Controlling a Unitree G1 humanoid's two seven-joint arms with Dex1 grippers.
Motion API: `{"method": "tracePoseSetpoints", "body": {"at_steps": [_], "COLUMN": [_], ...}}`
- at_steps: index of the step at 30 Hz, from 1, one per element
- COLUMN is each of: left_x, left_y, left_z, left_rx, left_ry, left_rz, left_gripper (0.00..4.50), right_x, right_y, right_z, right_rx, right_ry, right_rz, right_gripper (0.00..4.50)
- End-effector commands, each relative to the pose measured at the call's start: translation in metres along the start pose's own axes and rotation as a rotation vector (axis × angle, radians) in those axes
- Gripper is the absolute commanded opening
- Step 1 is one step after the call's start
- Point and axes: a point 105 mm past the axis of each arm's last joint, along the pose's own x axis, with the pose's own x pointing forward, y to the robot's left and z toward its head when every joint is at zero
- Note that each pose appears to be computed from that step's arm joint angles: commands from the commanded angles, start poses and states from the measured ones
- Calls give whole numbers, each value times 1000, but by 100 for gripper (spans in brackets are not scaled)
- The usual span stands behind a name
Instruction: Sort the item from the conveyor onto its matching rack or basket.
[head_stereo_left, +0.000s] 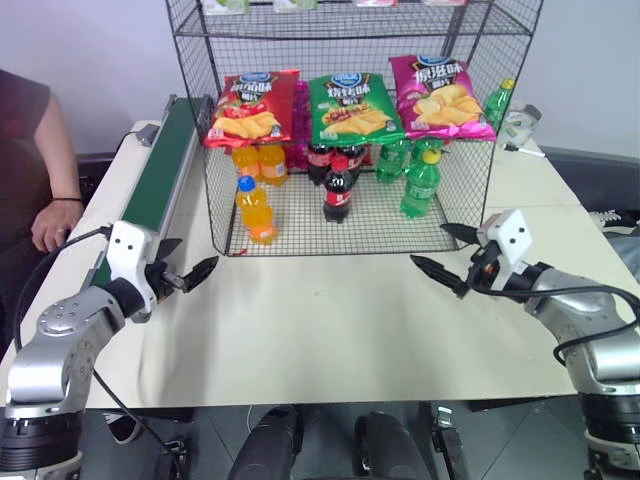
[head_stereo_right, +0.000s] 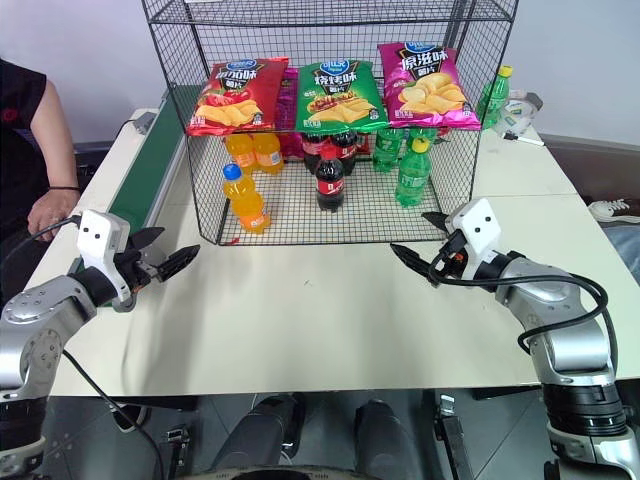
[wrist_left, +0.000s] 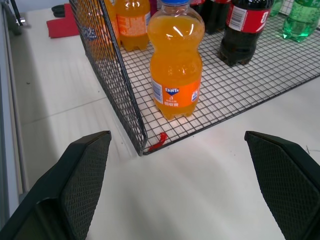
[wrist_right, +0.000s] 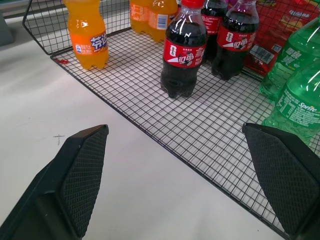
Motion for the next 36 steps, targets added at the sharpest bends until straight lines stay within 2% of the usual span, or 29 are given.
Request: {"method": "tracePoseSetpoints", "body": {"at_steps": [1,15,36], "left_x": [-7,-17,-13], "left_y": [-3,4,14], "left_z": [13,10,3], "left_rx": [46,55,46], "left_ry": [-41,-21,-53], "left_rz": [-2,44,111], "left_gripper": [448,448,448], "right_x": [-1,2,16], "right_y": [4,8,9], "right_z": [9,5,8], "right_rx": [-30,-26,-43], "right_ry": [-36,-45,-81], "right_rz": [11,11,0], "right_gripper": [450,450,450]}}
